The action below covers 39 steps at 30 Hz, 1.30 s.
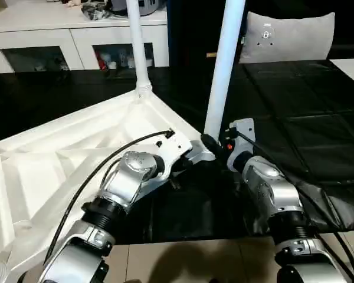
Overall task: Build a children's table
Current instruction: Rotate leg to tighten
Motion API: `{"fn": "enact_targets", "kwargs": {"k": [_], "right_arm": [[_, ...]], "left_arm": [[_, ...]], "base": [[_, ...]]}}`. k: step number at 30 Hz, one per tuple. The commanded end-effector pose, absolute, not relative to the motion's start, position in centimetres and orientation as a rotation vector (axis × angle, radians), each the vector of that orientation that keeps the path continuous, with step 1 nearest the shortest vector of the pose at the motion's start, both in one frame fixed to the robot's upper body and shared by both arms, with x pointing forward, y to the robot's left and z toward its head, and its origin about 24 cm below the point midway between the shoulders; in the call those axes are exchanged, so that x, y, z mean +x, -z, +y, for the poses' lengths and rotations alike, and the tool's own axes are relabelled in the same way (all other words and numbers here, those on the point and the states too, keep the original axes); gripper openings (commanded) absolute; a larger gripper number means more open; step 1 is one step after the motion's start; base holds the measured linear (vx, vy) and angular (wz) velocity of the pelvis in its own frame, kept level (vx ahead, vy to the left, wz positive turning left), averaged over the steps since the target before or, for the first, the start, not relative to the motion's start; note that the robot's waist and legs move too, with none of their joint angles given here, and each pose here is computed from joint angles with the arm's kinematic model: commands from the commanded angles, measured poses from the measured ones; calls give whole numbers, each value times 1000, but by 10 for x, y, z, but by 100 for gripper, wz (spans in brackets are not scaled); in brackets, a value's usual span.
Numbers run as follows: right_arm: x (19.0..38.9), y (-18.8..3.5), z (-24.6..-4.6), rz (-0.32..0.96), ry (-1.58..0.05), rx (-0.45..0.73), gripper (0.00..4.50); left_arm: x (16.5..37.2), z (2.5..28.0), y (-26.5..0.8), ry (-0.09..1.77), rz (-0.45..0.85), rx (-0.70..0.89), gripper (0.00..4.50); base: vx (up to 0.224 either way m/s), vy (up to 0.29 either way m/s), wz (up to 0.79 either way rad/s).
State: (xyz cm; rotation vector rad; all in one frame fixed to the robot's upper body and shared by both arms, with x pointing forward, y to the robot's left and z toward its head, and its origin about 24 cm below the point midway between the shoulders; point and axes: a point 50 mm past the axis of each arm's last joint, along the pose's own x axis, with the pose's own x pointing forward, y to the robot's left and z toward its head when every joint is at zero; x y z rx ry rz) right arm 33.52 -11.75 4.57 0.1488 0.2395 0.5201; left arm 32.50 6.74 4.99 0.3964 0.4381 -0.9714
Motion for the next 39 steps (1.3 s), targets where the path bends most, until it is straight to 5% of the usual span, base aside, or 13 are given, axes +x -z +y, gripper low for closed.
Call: {"fn": "enact_targets", "kwargs": {"k": [1, 9, 18, 39], "right_arm": [[327, -36, -95, 277, -647, 150, 277], [316, -47, -129, 179, -803, 126, 357], [299, -66, -178, 270, -1120, -31, 402], [288, -65, -168, 390, -1446, -96, 219]], "left_arm": [[319, 38, -67, 1104, 323, 421, 0], [323, 66, -58, 1076, 360, 488, 0], [314, 102, -55, 1295, 364, 616, 0], [290, 111, -60, 1656, 328, 736, 0]], "base": [[0, 0, 0], [0, 0, 0], [0, 0, 0], [0, 0, 0]]}}
